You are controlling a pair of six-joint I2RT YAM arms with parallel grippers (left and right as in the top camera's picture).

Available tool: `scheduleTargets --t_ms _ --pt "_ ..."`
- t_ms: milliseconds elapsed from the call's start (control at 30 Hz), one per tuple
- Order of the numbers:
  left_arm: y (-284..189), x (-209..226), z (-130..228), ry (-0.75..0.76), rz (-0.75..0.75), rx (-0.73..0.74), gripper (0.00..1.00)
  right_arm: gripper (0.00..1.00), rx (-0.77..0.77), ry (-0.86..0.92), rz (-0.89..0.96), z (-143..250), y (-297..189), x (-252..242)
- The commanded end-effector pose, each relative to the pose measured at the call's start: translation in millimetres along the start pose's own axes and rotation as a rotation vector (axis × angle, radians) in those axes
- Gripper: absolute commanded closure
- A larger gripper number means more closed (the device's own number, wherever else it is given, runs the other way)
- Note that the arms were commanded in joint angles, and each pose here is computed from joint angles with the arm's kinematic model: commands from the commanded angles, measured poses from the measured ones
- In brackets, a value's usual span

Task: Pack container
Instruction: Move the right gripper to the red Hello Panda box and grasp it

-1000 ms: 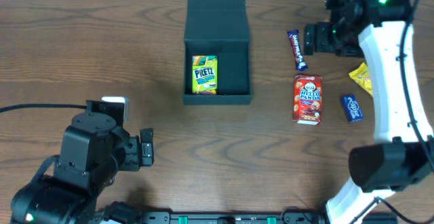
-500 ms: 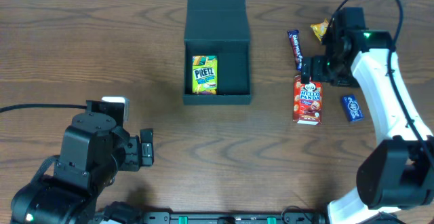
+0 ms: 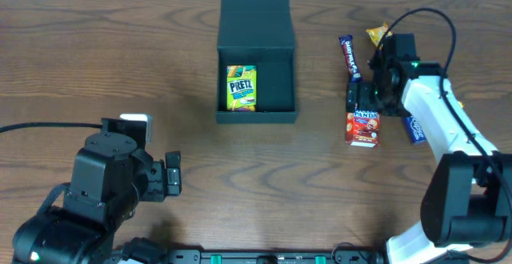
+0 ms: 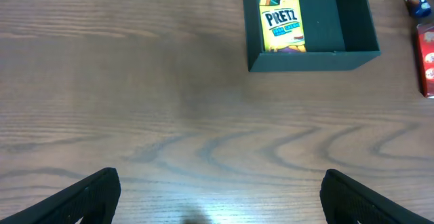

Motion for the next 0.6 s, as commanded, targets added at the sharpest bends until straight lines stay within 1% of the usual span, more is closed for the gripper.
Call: scheduleTargets --t_ms 0,567 --pt "-3.7 0.0 -1.5 0.018 0.005 -0.013 0.05 0.01 0.003 0.018 0.029 9.4 3.6 -3.2" --pt "-3.7 0.0 -1.5 0.018 0.005 -0.013 0.05 0.01 0.031 -0.053 0.026 21.7 42.9 -0.7"
Point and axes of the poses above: each gripper's point midway between its finger pads, its own y axis out along the fingers, its own x axis along the line the jaws close on, z = x × y, the point moved 10 cm from there along -y, back along the fingers, and after that the axes turned 14 degrees about -y, right-handed, at the moved point
